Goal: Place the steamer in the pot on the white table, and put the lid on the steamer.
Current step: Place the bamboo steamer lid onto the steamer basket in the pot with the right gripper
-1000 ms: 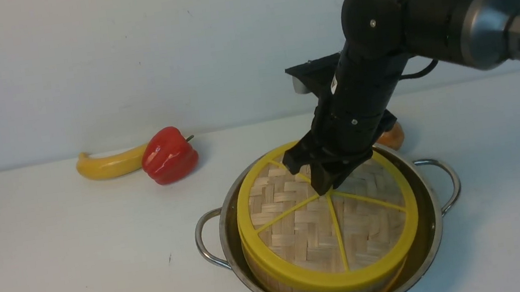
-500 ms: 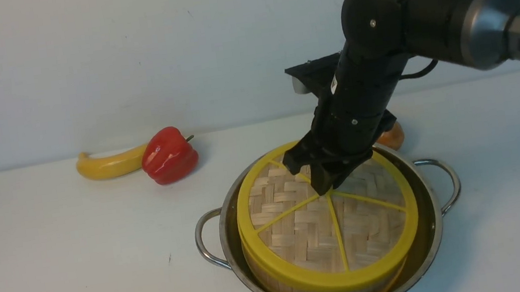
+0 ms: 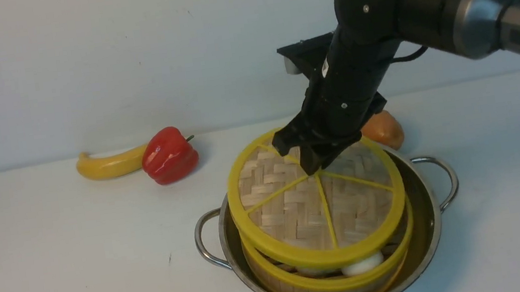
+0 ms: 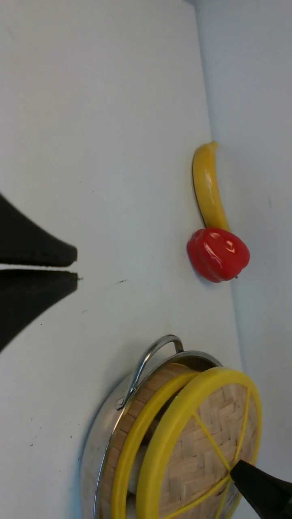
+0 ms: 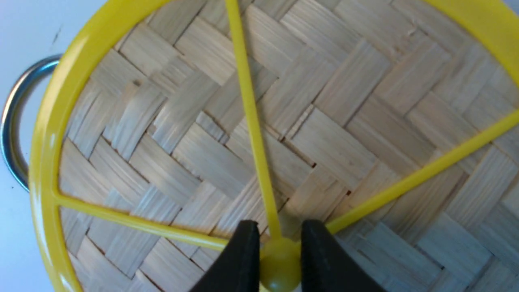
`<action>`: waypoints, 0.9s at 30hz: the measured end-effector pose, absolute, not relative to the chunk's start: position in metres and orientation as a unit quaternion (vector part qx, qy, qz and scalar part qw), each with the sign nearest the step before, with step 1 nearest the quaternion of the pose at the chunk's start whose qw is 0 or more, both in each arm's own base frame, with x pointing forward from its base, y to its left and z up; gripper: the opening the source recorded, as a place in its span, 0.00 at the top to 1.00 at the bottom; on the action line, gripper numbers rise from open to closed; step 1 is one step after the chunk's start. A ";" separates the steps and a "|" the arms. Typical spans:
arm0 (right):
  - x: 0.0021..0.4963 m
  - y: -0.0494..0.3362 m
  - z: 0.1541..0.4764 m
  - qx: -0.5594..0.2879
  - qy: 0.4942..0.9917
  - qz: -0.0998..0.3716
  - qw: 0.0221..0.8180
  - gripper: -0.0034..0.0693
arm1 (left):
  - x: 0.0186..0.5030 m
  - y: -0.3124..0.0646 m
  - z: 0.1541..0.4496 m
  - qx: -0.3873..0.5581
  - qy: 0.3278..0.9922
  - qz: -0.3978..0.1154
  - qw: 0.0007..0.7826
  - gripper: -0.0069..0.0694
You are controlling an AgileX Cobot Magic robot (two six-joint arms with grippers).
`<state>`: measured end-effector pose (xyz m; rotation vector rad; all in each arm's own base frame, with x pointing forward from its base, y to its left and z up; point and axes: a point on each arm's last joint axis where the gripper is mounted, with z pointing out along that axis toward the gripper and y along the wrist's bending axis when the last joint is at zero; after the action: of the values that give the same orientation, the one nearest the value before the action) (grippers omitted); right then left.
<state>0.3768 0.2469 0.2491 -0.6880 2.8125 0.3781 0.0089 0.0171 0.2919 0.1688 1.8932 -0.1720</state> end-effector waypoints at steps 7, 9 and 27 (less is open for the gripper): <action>0.379 0.248 0.243 -0.233 0.958 0.129 0.105 0.76 | 0.009 0.017 0.292 0.072 0.809 -0.074 0.578 0.90; 0.379 0.249 0.243 -0.233 0.958 0.129 0.106 0.76 | 0.009 0.017 0.292 0.072 0.809 -0.073 0.578 0.90; 0.371 0.244 0.274 -0.222 0.955 0.140 0.135 0.76 | 0.009 0.017 0.292 0.072 0.809 -0.072 0.579 0.90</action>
<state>0.3709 0.2436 0.2736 -0.6444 2.7686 0.4058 0.0089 0.0172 0.2919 0.1689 1.8926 -0.1692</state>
